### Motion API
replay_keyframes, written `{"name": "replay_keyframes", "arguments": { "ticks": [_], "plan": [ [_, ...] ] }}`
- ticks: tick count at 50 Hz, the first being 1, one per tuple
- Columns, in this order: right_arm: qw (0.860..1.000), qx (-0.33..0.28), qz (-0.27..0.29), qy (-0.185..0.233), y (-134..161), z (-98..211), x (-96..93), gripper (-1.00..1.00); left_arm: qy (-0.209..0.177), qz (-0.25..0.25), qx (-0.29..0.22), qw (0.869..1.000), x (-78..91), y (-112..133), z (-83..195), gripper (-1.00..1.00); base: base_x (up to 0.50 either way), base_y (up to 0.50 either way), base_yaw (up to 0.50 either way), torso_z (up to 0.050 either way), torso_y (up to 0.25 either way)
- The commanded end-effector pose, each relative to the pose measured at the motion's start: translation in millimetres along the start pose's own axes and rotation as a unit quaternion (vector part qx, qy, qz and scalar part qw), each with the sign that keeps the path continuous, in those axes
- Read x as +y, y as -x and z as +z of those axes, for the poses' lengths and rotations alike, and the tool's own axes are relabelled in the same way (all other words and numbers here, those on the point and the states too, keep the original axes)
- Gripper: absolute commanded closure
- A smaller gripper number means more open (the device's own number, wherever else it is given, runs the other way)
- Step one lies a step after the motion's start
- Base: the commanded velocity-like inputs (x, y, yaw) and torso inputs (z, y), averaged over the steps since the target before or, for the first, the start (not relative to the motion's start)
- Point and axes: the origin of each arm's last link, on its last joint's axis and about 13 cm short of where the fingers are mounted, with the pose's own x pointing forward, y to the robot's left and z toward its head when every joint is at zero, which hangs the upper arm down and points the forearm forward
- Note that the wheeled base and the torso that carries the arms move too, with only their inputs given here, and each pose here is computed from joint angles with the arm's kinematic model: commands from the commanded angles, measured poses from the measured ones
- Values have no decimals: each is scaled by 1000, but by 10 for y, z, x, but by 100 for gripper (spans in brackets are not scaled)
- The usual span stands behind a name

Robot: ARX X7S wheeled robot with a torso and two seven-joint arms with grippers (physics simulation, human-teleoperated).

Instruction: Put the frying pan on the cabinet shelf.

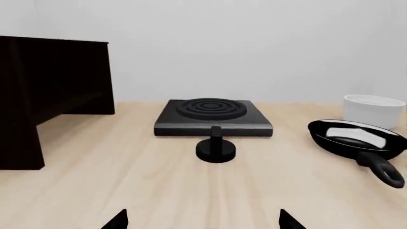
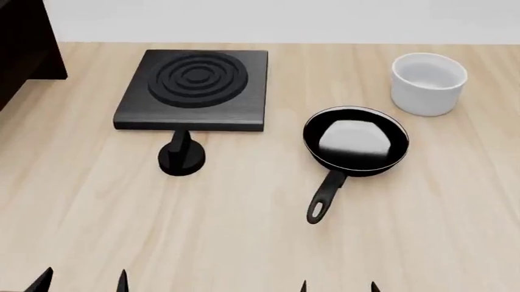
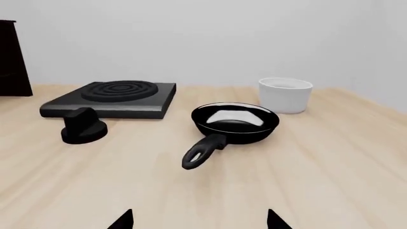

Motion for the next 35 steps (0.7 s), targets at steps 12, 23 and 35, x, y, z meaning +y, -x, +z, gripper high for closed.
{"name": "replay_keyframes", "arguments": {
  "ticks": [12,23,35],
  "plan": [
    [1000,-5,1,6,16,21,6,-100,6,1,3,1000,-7,10,13,-100,0,0,0,50,0],
    [1000,-6,-4,16,6,17,2,-100,8,-1,9,1000,-17,13,6,-100,195,1,0,8,0],
    [1000,-11,-6,21,1,7,-7,-100,9,-3,13,1000,-27,17,15,-100,500,29,0,0,0]
  ]
}}
